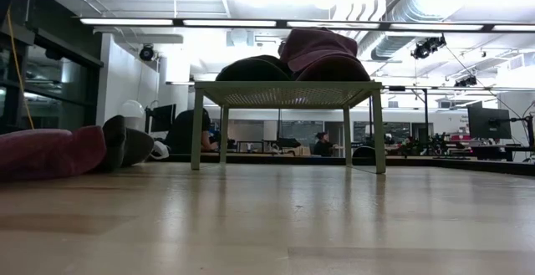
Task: Pick & Place hat
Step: Stack the bottom black cap on the other black cap on the shelf
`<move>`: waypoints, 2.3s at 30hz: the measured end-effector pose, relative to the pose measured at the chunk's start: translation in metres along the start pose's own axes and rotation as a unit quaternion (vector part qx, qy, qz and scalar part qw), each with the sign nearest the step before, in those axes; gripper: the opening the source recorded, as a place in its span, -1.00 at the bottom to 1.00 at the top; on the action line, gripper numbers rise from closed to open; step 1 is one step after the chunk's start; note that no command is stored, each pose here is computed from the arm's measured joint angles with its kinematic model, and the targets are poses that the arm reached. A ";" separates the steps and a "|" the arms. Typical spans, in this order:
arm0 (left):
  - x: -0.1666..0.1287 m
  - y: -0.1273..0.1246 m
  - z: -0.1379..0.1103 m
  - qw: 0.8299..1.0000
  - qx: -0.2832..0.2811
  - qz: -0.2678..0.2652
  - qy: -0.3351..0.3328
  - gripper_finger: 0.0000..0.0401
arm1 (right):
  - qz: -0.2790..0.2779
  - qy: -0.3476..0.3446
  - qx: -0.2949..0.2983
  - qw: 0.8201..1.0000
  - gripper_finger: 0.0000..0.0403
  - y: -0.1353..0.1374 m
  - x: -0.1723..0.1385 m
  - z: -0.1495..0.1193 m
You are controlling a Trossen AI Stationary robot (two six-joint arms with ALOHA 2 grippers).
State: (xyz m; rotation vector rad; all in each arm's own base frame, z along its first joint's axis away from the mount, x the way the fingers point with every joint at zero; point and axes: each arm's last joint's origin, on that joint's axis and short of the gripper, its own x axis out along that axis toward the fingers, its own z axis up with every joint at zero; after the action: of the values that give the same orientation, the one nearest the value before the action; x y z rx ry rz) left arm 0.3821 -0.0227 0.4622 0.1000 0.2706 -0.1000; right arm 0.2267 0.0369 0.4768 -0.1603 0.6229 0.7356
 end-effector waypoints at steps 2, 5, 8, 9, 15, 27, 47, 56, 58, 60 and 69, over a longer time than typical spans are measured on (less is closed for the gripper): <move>0.005 0.003 -0.003 1.000 -0.001 -0.004 0.002 0.23 | 0.009 0.002 -0.005 1.000 -1.00 -0.001 0.004 0.001; 0.009 0.007 -0.002 1.000 -0.002 -0.007 -0.010 0.23 | 0.022 0.004 -0.006 1.000 -1.00 -0.002 0.009 0.001; 0.012 0.011 -0.005 1.000 -0.004 -0.025 -0.005 0.23 | 0.026 0.005 -0.004 1.000 -1.00 -0.003 0.011 0.001; 0.012 0.012 -0.006 0.999 -0.005 -0.034 -0.004 0.23 | 0.026 0.006 -0.004 1.000 -1.00 -0.003 0.011 0.001; 0.023 0.016 -0.012 0.995 -0.012 -0.100 -0.009 0.23 | 0.028 0.006 -0.003 1.000 -1.00 -0.003 0.011 0.001; 0.045 0.018 -0.019 0.992 -0.008 -0.122 -0.028 0.23 | 0.028 0.006 0.005 1.000 -1.00 -0.003 0.011 0.001; 0.056 0.016 -0.025 0.989 -0.030 -0.145 -0.023 -0.21 | 0.028 0.007 0.002 1.000 -1.00 -0.003 0.011 0.001; 0.061 0.016 -0.027 0.989 -0.026 -0.145 -0.025 -0.11 | 0.030 0.011 0.005 0.999 -1.00 -0.003 0.011 0.000; 0.061 0.016 -0.027 0.987 -0.020 -0.156 -0.027 -0.10 | 0.030 0.012 0.005 0.999 -1.00 -0.003 0.011 0.000; 0.061 0.013 -0.027 0.987 -0.018 -0.157 -0.026 -0.14 | 0.030 0.012 0.006 0.999 -1.00 -0.003 0.011 0.000; 0.061 0.013 -0.025 0.988 -0.018 -0.147 -0.035 -0.90 | 0.028 0.014 0.006 0.999 -1.00 -0.003 0.011 0.000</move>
State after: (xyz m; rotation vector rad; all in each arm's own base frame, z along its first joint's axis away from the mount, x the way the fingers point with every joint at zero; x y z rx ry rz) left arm 0.4357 -0.0119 0.4227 0.0200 0.2161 -0.3903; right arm 0.2348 0.0412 0.4698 -0.1422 0.6596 0.7854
